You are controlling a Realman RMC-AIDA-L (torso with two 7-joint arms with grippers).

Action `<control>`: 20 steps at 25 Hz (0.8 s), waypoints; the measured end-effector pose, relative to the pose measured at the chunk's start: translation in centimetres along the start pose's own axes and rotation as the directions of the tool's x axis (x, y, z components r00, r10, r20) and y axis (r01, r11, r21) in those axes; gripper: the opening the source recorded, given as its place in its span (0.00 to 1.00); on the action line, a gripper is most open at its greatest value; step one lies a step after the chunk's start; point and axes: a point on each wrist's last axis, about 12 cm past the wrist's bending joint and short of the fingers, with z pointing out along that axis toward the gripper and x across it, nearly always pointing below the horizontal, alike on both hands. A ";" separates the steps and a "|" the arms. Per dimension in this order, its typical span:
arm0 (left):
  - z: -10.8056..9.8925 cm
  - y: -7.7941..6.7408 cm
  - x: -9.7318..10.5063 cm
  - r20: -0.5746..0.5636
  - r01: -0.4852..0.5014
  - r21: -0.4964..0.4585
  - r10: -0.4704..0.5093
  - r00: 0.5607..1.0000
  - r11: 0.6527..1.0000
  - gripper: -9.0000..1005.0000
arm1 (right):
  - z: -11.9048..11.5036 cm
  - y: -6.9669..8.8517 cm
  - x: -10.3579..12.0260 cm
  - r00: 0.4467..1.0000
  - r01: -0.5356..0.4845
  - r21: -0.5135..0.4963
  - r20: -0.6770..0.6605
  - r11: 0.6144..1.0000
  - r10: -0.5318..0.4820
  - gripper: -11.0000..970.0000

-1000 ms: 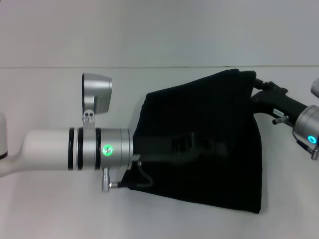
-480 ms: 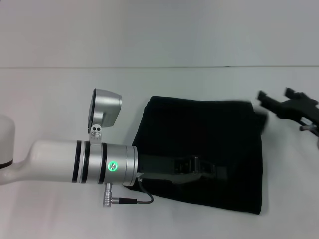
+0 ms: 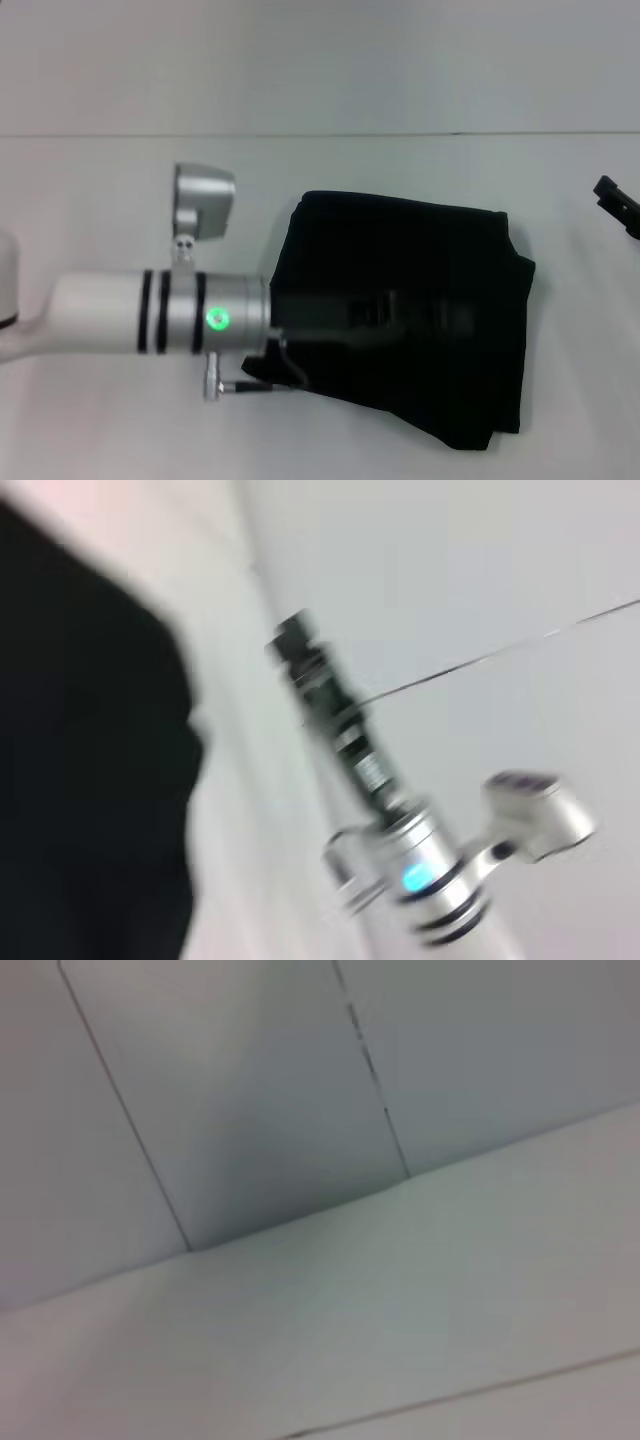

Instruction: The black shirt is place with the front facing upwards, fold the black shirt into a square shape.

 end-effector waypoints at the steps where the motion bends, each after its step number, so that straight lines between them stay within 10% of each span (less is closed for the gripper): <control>1: -0.2 -0.2 -0.2 0.010 -0.013 0.015 0.012 1.000 1.000 0.08 | -0.1 0.2 0.0 1.000 0.004 -0.016 0.008 1.000 -0.004 0.97; 7: -4.7 -0.2 -1.7 0.188 -0.141 0.035 0.132 0.973 0.989 0.41 | -0.5 2.7 0.1 0.995 0.102 -0.235 0.023 0.967 -0.099 0.97; 8: -5.6 0.2 -1.9 0.224 -0.135 0.011 0.129 0.966 0.991 0.45 | -0.6 4.4 0.5 0.984 0.170 -0.372 0.013 0.913 -0.178 0.97; 16: -11.6 4.3 -1.3 0.481 0.083 -0.179 0.013 0.877 0.980 0.80 | -0.7 8.1 3.3 0.919 0.286 -0.607 -0.045 0.741 -0.391 0.97; 20: -13.8 5.3 -0.5 0.529 0.180 -0.197 -0.050 0.847 0.964 0.93 | -1.2 7.4 5.2 0.880 0.292 -0.595 -0.140 0.749 -0.454 0.97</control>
